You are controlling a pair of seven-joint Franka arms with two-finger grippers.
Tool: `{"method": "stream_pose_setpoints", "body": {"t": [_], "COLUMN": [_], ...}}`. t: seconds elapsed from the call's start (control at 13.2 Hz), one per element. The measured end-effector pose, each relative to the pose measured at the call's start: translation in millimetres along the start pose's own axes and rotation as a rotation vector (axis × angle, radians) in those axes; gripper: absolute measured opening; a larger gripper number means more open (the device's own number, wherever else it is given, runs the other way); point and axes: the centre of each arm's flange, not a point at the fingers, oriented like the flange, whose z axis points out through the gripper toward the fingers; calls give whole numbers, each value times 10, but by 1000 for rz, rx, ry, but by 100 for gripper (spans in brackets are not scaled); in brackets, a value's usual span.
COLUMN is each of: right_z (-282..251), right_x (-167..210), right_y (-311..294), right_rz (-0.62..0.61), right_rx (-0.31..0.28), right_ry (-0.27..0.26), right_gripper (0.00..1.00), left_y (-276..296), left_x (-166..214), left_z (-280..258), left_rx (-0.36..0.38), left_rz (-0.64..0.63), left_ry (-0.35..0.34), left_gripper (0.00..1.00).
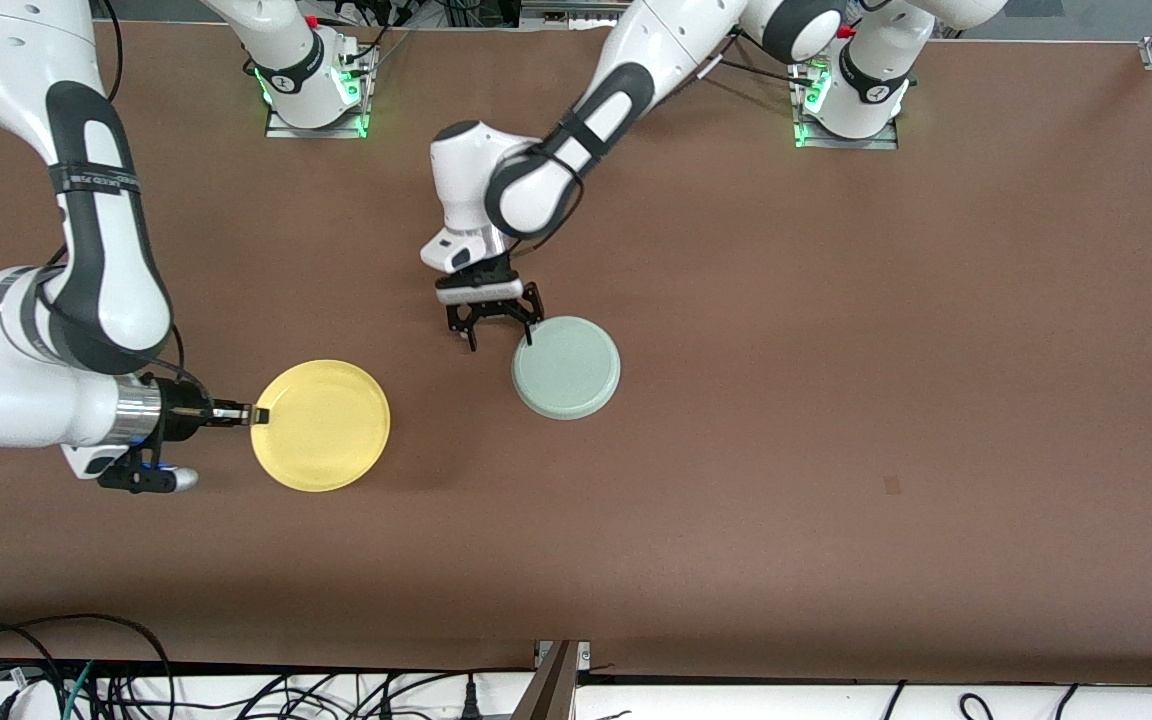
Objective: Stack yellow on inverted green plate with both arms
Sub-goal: 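Carry the yellow plate over the green plate while the left gripper withdraws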
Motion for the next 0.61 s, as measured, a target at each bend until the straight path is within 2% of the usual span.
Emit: {"method": "stream_pose_setpoints", "body": {"t": [0.3,0.46,0.53,0.61], "right_z": [217,249,276,301], "right_x": [-41,-40,-46,-50], "right_y": [-224,-202,-191,-188], "right_rz": [-24,-20,-18,-15], "right_rx": [-10,-11,-12,-8], "right_ry": [-32,-37,-43,-45], "right_gripper": [3,3,3,3], "left_y": [-264,-529,-758,-889], "left_x": [1102,1600,1898,2047], "left_z": [-298,-404,-460,-494], "left_rx": [-85,-74,-47,-33], "left_rz": [-160,-146,-137,-108], "left_ry": [-219,-280,-343,-371], "left_gripper": [100,100,100,100]}}
